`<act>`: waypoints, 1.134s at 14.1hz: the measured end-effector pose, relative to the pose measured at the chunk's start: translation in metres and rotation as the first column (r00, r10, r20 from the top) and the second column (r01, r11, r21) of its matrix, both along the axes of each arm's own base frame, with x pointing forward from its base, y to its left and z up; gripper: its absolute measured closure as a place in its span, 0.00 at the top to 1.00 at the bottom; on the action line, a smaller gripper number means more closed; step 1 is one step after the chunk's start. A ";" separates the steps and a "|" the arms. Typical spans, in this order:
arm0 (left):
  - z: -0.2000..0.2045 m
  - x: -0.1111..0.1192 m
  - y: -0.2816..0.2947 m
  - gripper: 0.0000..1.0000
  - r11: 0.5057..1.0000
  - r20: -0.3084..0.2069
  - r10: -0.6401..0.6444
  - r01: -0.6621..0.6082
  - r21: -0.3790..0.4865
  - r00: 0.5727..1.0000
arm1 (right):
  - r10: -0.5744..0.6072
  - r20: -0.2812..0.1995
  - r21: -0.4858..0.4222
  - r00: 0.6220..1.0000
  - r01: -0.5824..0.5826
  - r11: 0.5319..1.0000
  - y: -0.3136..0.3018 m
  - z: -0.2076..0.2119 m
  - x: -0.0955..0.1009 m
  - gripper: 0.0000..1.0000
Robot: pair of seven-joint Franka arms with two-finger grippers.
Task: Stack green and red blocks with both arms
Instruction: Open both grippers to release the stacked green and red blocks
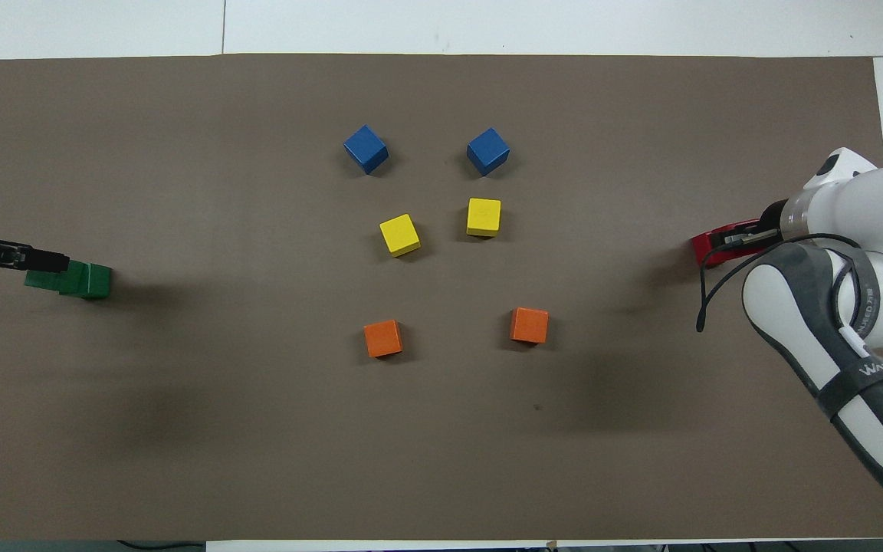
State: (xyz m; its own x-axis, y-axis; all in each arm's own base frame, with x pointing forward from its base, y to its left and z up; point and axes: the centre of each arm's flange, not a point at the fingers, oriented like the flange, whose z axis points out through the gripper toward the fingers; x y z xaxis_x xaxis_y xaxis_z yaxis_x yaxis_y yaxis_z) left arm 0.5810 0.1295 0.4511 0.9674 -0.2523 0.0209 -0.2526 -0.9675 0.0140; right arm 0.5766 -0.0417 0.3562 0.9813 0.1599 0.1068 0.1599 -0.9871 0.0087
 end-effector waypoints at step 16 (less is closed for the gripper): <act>0.128 -0.038 -0.071 1.00 0.963 0.066 0.271 -0.271 -0.003 0.960 | -0.009 0.036 -0.001 0.999 0.009 1.000 0.000 -0.014 0.000 0.55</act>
